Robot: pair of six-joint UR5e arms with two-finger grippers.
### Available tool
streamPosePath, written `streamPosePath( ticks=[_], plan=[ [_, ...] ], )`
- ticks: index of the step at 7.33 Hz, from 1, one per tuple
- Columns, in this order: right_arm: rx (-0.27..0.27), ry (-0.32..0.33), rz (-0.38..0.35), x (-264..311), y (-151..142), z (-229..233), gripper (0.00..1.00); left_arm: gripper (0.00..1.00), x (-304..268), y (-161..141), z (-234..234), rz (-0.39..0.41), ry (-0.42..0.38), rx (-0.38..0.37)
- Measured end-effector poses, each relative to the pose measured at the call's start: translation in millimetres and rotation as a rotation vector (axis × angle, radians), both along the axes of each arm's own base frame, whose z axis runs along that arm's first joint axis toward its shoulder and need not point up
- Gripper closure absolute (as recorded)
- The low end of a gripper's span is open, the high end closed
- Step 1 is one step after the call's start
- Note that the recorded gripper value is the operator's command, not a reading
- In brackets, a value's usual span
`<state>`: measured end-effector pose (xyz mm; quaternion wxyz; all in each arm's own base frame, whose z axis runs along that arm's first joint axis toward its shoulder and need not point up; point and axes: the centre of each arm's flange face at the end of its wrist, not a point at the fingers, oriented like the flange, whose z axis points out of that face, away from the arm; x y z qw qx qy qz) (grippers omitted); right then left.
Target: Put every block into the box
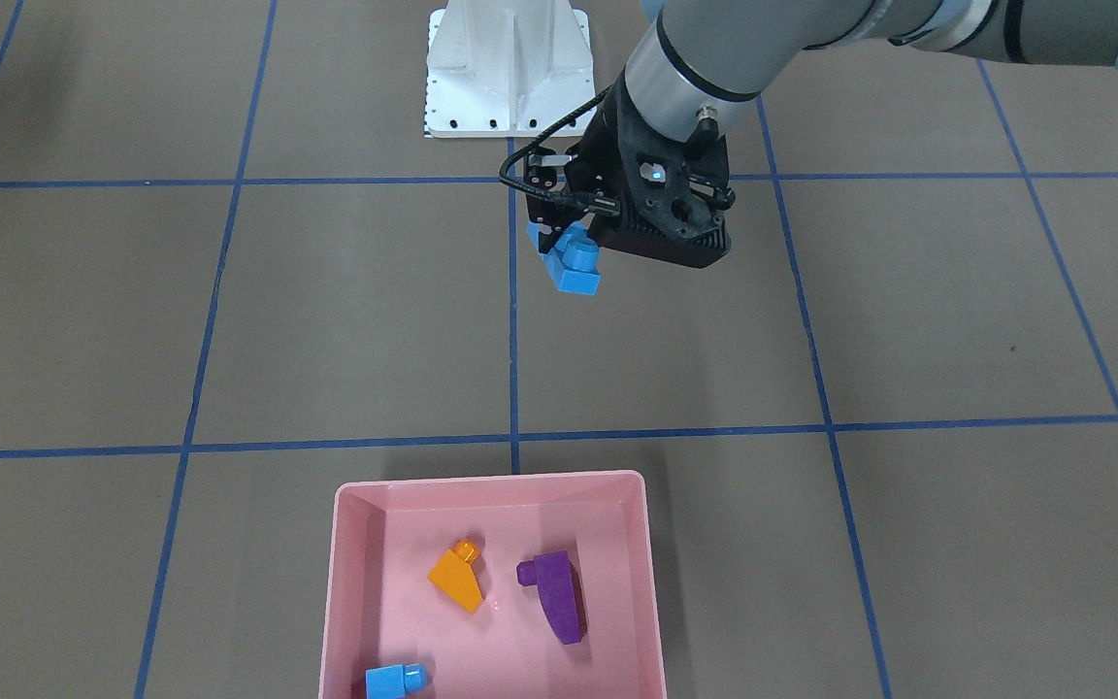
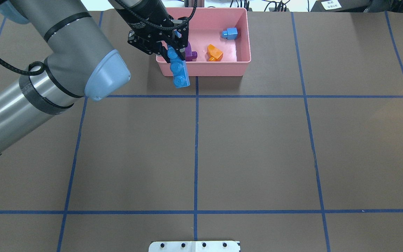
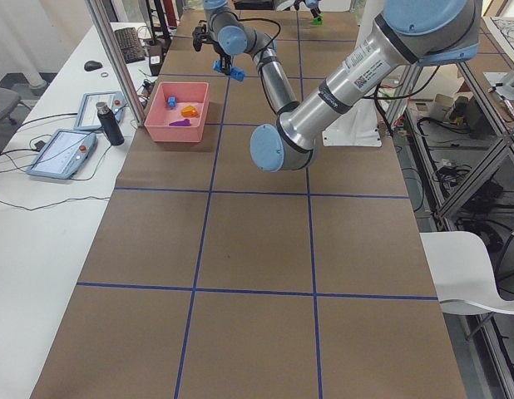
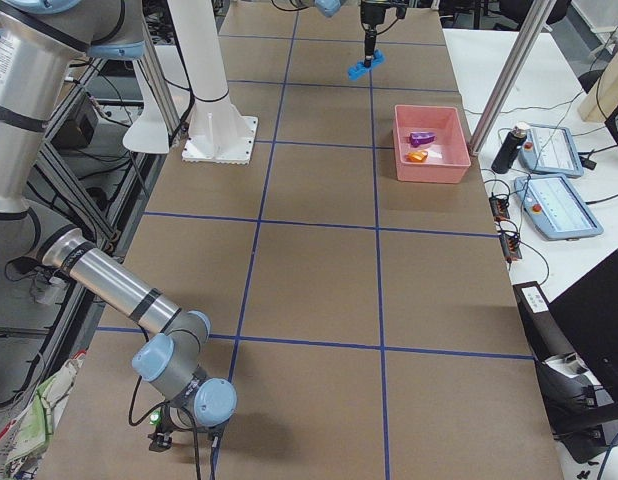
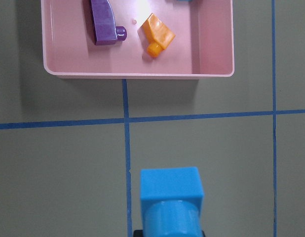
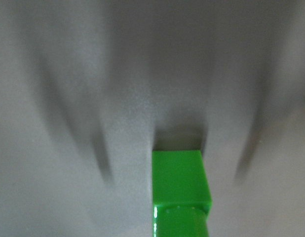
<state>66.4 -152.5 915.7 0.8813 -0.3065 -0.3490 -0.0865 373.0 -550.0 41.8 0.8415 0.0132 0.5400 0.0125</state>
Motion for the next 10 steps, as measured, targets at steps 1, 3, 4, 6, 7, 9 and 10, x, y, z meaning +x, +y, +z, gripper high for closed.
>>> streamPosePath(
  ticks=[1, 3, 4, 6, 7, 9, 10],
  plan=[
    [0.006, 0.000, 0.000, 0.2, 3.3, 5.4, 0.00, 1.00, 2.4, -2.9, -2.2, -0.008, -0.005, 0.002],
    [0.017, -0.001, 0.001, 0.1, 3.6, 10.9, 0.00, 1.00, 7.3, -9.5, -11.2, -0.018, -0.011, 0.005],
    [0.016, -0.001, 0.001, 0.0, 2.3, 13.7, 0.02, 1.00, 8.4, -10.9, -14.3, -0.019, -0.011, 0.006],
    [0.029, -0.001, 0.001, -0.3, -4.1, 19.7, 0.73, 1.00, 9.0, -11.7, -16.9, -0.019, -0.011, 0.009],
    [0.035, -0.002, 0.001, -0.4, -6.8, 20.8, 1.00, 1.00, 9.3, -11.7, -17.5, -0.021, -0.011, 0.011],
    [0.042, -0.004, -0.001, -0.5, -8.8, 21.0, 1.00, 1.00, 11.8, -15.1, -19.5, -0.029, -0.011, 0.016],
    [0.049, -0.005, -0.002, -0.5, -9.3, 21.0, 1.00, 1.00, 16.5, -22.3, -20.0, -0.048, -0.005, 0.023]
  ],
)
